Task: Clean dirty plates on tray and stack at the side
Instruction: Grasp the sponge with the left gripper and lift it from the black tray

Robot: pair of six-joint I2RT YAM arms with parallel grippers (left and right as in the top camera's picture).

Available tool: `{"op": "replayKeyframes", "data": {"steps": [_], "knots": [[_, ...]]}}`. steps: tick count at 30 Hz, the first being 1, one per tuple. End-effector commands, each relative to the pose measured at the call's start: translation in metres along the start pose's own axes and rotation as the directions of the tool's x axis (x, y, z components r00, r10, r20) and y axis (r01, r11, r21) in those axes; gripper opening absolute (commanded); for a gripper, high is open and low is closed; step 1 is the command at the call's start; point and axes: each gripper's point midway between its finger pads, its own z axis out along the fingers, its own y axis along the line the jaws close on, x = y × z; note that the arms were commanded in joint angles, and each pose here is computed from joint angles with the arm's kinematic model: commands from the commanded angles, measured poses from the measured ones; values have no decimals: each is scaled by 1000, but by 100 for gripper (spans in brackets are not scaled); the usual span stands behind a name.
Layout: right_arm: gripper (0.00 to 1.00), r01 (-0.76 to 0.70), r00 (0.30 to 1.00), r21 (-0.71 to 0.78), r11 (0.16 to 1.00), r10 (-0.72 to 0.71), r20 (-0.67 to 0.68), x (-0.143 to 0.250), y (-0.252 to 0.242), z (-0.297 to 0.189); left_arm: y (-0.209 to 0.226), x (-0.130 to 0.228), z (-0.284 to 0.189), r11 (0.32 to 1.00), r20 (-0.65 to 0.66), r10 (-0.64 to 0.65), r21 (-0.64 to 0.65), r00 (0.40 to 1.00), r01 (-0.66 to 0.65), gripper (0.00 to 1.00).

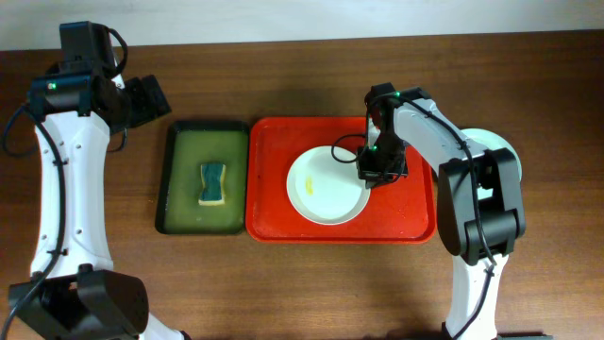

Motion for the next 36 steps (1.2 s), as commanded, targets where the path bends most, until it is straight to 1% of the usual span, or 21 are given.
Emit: {"op": "replayKeyframes", "data": {"steps": [1,6,8,10,12,14,15,16,17,18,19,21,22,23,24,25,26,28,31,33,36], "knots": [[4,-175,985,-2,985,175,-14,2,-3,3,1,-1,-1,1000,2,-13,2,1000,13,99],[4,-177,984,-61,982,174,-46,6,8,3,1,-1,-1,1000,2,-13,2,1000,13,100],[4,-276,960,-57,959,273,-59,8,8,3,1,-1,-1,1000,2,-13,2,1000,13,99],[4,-280,959,-56,958,277,-60,8,8,3,1,-1,-1,1000,2,-14,3,1000,14,99],[4,-280,959,-55,959,276,-59,8,8,3,-3,-13,-1,1000,52,-18,20,998,17,99],[4,-277,960,-52,960,274,-57,8,7,3,-34,16,-3,980,-84,25,197,996,-8,98],[4,-276,960,-53,960,273,-56,8,7,3,-44,45,0,967,-162,146,231,976,-107,84],[4,-276,960,-53,960,273,-55,7,7,3,-50,65,5,956,-208,220,242,953,-168,68],[4,-275,961,-54,960,273,-53,7,8,3,-58,92,16,941,-266,288,256,920,-221,68],[4,-275,961,-54,960,273,-53,7,8,3,-57,107,28,942,-299,311,226,902,-250,87],[4,-275,961,-54,960,273,-53,7,8,3,-58,115,35,939,-308,322,222,896,-261,99],[4,-275,961,-54,960,272,-52,7,8,3,-60,111,42,938,-280,322,221,904,-266,100],[4,-275,961,-54,960,272,-52,7,8,3,-61,111,42,938,-279,324,222,904,-267,56],[4,-274,961,-56,960,272,-50,6,8,3,-61,113,43,937,-285,327,223,901,-270,38],[4,-273,962,-58,960,270,-47,5,8,3,-63,119,45,935,-294,335,225,895,-276,34],[4,-272,962,-60,960,270,-43,4,8,3,-67,129,55,928,-300,353,232,886,-291,33],[4,-272,962,-60,960,270,-43,4,8,3,-70,140,66,922,-304,370,234,878,-308,37],[4,-272,962,-60,960,270,-44,4,8,3,-64,156,91,920,-295,387,186,874,-345,40],[4,-272,962,-60,961,270,-43,4,8,3,-63,164,111,923,-270,378,185,886,-338,36],[4,-272,962,-60,961,269,-43,4,8,3,-62,167,121,938,-272,341,168,900,-304,39],[4,-272,962,-60,961,269,-43,4,8,3,-53,175,142,940,-316,341,115,885,-321,40]]}}
